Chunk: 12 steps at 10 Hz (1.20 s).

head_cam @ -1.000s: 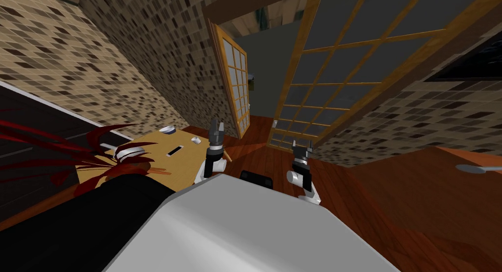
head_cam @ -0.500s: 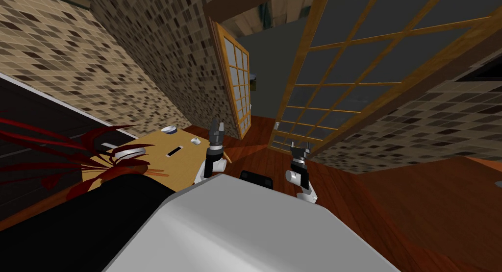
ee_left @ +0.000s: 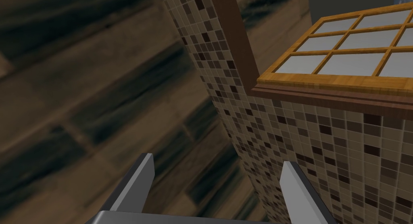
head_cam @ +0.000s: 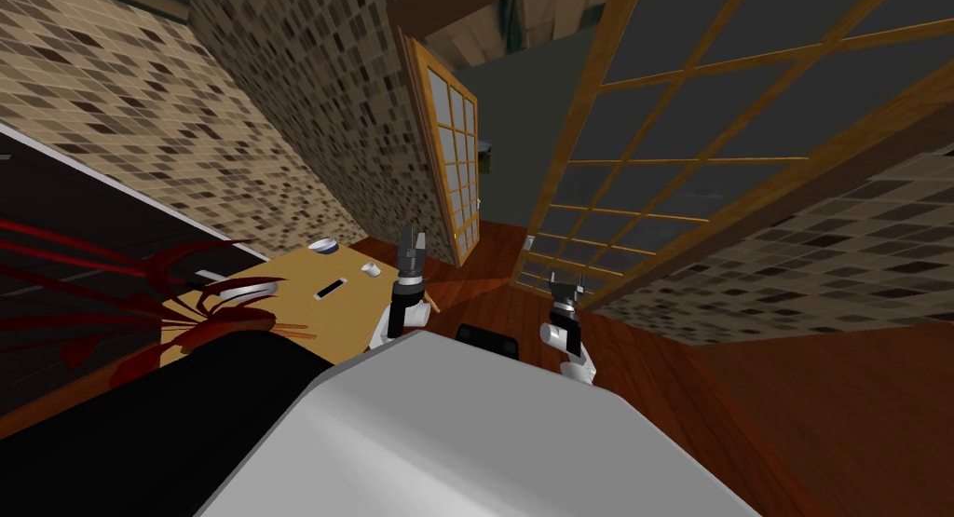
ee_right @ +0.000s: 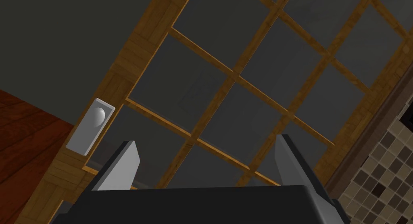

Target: Push the door open

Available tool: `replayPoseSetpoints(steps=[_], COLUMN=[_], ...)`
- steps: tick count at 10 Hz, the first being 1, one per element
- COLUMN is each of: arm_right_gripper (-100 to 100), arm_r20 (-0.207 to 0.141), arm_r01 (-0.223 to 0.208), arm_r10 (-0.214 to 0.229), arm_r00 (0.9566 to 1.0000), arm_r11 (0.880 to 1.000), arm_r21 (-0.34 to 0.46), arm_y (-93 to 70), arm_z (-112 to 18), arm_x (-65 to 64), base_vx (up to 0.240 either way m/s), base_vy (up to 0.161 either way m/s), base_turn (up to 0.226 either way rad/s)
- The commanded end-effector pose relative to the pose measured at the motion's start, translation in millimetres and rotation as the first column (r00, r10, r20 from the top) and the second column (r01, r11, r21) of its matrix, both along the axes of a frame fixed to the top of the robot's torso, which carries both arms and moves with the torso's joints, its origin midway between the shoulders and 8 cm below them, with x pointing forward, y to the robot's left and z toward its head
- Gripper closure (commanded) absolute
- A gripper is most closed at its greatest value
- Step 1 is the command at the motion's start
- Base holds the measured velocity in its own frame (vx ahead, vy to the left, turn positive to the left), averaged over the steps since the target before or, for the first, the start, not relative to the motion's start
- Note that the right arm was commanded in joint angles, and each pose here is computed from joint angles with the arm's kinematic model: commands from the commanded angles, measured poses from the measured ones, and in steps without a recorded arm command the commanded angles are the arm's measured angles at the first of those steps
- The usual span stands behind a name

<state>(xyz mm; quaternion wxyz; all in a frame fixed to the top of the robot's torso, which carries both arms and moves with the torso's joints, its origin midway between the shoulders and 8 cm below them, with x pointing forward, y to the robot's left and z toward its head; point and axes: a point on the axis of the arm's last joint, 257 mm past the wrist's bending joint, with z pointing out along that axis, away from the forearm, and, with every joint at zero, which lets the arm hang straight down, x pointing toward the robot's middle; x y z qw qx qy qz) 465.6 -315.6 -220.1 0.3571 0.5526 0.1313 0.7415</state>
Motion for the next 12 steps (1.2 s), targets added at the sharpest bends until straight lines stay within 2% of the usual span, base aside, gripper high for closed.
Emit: replayPoseSetpoints(steps=[1,6,12], arm_right_gripper=[-100,-100,-100], arm_r20=[-0.01,-0.038,-0.067], arm_r01=[-0.005,-0.012,-0.007], arm_r10=[0.005,0.018,0.029], arm_r00=[0.9999,0.9991,0.9974], arm_r11=[0.999,0.986,0.952], arm_r21=[0.043,0.166,0.305], arm_y=[-0.6,-3.9,-3.7], arm_z=[-11.1,-44.5,-81.2], arm_x=[2.5,7.7,10.2], base_vx=[0.1,0.098,0.096], base_vy=[-0.014,-0.015,-0.025], base_turn=[0.062,0.068,0.059])
